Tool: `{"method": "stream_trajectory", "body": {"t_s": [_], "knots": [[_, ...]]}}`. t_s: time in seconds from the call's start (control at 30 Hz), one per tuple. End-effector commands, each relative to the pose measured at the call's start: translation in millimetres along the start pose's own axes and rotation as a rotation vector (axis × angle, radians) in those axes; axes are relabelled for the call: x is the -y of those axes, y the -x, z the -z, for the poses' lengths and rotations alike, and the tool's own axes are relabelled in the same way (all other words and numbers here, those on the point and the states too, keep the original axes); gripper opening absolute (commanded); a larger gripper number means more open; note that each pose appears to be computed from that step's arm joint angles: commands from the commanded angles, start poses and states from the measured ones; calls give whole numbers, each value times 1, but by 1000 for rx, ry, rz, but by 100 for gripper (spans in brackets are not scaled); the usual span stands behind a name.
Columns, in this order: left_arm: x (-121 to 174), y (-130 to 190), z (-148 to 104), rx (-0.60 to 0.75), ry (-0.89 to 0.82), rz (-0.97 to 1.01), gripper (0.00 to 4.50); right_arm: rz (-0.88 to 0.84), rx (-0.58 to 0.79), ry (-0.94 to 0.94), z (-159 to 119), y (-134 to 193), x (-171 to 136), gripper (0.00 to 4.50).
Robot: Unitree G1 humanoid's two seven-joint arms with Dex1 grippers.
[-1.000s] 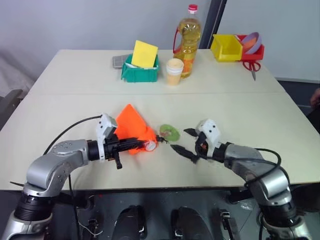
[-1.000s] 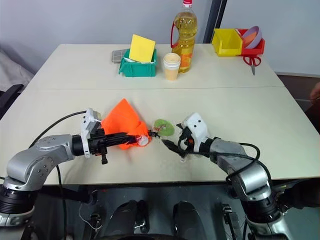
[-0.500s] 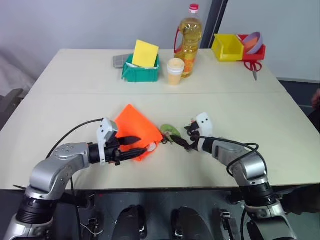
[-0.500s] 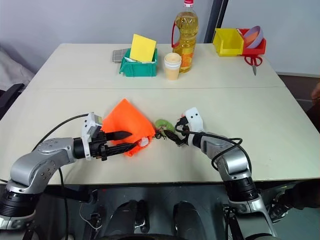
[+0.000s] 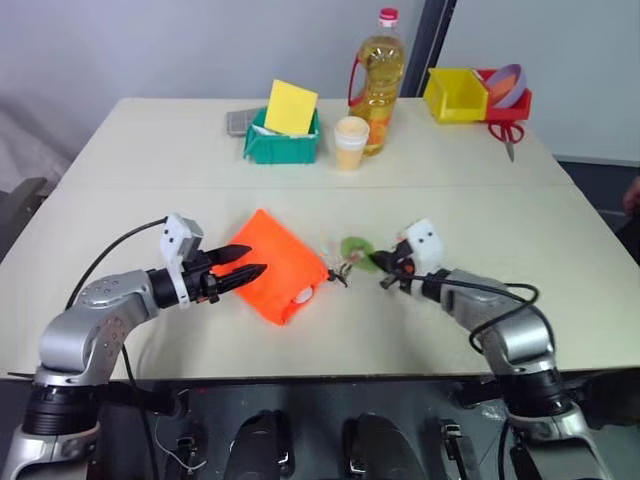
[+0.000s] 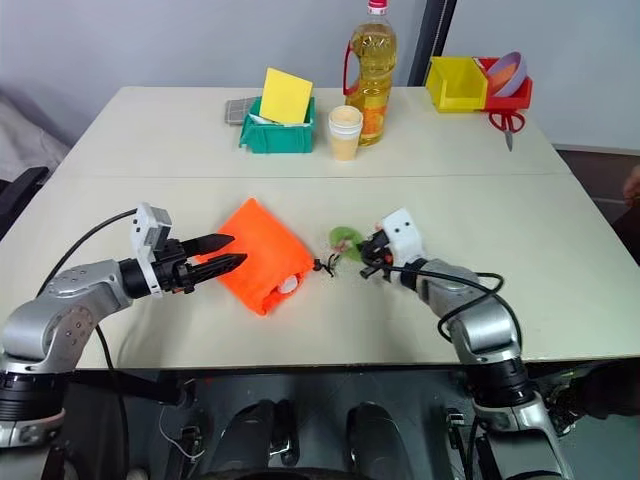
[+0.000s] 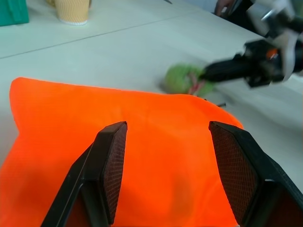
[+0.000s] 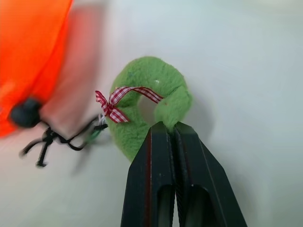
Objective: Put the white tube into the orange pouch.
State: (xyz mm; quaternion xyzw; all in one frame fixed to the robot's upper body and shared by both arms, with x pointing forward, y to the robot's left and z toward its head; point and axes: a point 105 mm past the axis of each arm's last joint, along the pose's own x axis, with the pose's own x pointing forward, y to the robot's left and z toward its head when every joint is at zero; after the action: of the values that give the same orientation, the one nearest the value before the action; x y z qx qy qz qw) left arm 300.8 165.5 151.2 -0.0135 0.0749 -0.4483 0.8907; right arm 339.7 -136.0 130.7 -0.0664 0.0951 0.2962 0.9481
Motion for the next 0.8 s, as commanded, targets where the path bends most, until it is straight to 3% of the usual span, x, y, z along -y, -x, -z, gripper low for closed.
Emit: {"method": "stream_trajectory", "body": {"t_s": [0.03, 0.17, 0.33, 0.63, 0.8], "knots": [[3, -6, -12, 48, -52, 17, 291, -7, 221, 28, -55, 27, 3, 4], [10, -18, -15, 69, -47, 75, 291, -90, 313, 21, -75, 40, -12, 4], [18, -38, -19, 92, -66, 147, 444, -163, 331, 26, -80, 45, -27, 0], [31, -71, -12, 35, -180, 282, 444, -185, 327, 32, -85, 46, -29, 0], [32, -92, -13, 60, -377, 186, 444, -173, 324, 22, -83, 44, -28, 0]]}}
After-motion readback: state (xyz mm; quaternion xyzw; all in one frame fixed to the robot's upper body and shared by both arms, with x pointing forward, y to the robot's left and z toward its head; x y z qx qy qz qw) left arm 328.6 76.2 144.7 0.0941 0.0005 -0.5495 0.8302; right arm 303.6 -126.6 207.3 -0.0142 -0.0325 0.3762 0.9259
